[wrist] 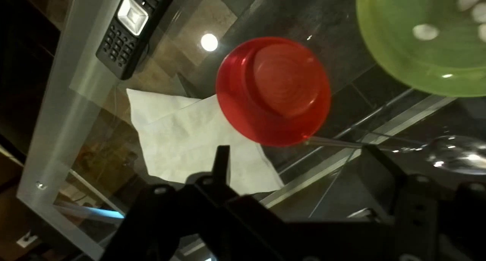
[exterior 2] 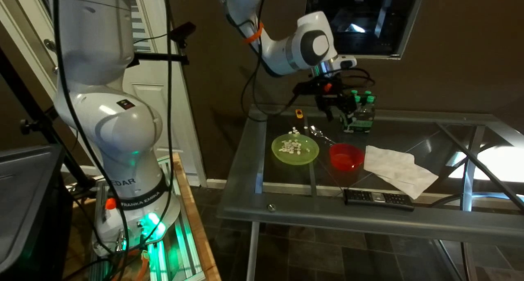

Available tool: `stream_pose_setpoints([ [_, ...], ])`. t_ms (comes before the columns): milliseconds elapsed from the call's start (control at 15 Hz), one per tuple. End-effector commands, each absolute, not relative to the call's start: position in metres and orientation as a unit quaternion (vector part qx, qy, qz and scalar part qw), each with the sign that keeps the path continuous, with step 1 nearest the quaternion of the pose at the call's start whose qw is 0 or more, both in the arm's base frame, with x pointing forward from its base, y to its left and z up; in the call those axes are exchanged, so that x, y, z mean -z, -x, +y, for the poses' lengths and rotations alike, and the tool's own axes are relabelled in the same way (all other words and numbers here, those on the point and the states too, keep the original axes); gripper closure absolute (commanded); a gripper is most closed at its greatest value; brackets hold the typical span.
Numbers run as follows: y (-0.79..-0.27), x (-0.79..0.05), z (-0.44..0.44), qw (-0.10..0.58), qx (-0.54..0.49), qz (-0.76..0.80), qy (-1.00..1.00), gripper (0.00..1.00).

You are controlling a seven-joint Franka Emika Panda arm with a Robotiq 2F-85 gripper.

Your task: Pick up the red bowl from the counter and pour it's contents on the yellow bowl

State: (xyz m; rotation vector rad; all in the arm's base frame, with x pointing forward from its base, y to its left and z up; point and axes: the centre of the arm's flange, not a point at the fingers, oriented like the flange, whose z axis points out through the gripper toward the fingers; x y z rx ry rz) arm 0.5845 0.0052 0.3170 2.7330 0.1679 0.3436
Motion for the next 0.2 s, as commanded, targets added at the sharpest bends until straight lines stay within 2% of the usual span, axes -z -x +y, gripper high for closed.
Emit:
stream_pose_setpoints([
  [0,-0.534,-0.353,0.046,0.124,-0.090,0.122,-0.981,0.00],
  [67,-0.565,-0.334,0.038,0.165,-0.108,0.097,-0.976,0.01],
  [133,-0.556,-0.343,0.051,0.155,-0.107,0.111,-0.976,0.00],
])
